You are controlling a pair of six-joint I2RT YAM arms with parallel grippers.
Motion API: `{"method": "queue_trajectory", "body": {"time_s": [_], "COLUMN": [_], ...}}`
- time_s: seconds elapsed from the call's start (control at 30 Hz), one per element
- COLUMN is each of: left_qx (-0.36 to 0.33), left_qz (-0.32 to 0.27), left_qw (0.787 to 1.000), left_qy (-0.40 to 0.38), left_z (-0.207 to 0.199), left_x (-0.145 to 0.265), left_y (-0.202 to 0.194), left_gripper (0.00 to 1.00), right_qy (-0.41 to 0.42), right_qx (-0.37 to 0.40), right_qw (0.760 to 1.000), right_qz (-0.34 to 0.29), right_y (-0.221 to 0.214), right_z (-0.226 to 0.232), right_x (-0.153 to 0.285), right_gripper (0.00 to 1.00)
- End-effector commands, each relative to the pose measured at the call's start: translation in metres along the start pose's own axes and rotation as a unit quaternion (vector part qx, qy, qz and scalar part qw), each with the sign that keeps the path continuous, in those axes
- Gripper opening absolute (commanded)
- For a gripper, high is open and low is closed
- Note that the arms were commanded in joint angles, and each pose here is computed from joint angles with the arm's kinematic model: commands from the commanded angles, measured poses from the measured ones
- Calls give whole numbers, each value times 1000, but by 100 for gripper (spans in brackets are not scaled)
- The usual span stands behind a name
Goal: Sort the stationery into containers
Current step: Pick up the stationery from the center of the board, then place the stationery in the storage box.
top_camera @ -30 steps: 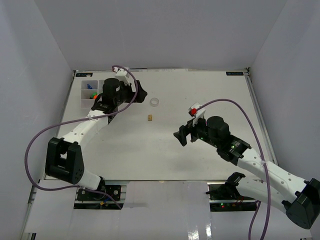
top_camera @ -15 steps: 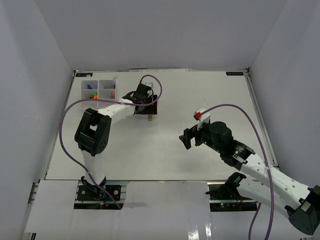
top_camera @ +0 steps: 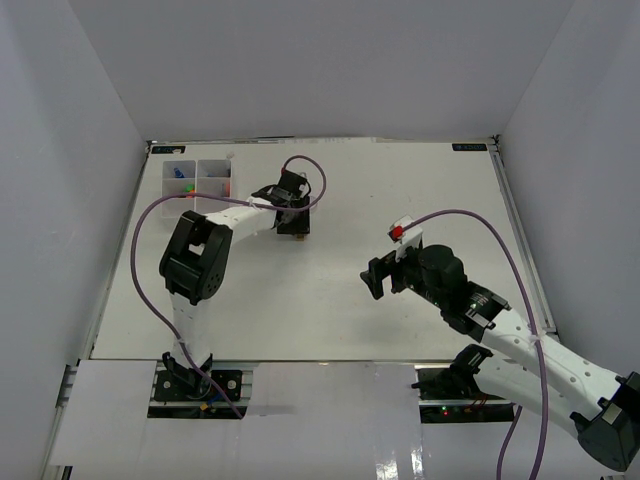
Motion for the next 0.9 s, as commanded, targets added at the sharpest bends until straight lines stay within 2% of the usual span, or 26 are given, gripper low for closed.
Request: {"method": "queue_trajectory", "body": {"time_s": [0.0, 0.2, 0.37, 0.43, 0.5, 0.53, 0.6, 0.63, 0.7, 0.73, 0.8, 0.87], "left_qx": [5, 21, 40, 62, 90, 112, 139, 163, 188, 213, 239, 279], "left_qz": [-7, -3, -15, -38, -54, -87, -101, -132, -151, -182, -196, -229], "left_qw": [1000, 1000, 999, 997, 994, 990, 985, 977, 970, 959, 950, 932], "left_qy": [-9, -13, -4, -9, 7, 9, 20, 20, 30, 32, 35, 40], "left_z": [-11, -11, 1, 8, 35, 50, 76, 94, 119, 138, 160, 190], "left_x": [3, 9, 24, 44, 55, 73, 86, 105, 117, 133, 140, 151], "left_y": [6, 1, 3, 17, 26, 46, 50, 68, 73, 88, 91, 106], "left_gripper": [51, 26, 18, 16, 15, 15, 15, 15, 16, 16, 15, 14], "right_qy": [-16, -19, -18, -18, -17, -15, -13, -11, -6, -6, -2, 0], "right_qx": [-1, 2, 3, 3, 2, 3, 2, 2, 2, 1, 1, 2], "right_qw": [1000, 1000, 1000, 1000, 1000, 1000, 1000, 1000, 1000, 999, 999, 999], "right_qz": [-9, -10, -12, -17, -19, -21, -22, -25, -29, -32, -35, -39], "right_y": [2, 1, 0, 2, 2, 3, 3, 5, 5, 7, 7, 9], "right_z": [-6, -7, -7, -7, -6, -6, -5, -4, -3, -3, -2, 0], "right_x": [1, 2, 3, 5, 5, 6, 6, 7, 8, 9, 9, 9], "right_gripper": [98, 98, 98, 98, 98, 98, 98, 98, 98, 98, 98, 98]}}
Point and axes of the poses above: each gripper's point midway between its finger pads, its own x axis back along the fingers, its own z axis along the line the jaws close on, y = z × x, the point moved 1 cm from there along x, back along the fingers, and after that the axes turned 13 degrees about x, right-handed, at the moved point
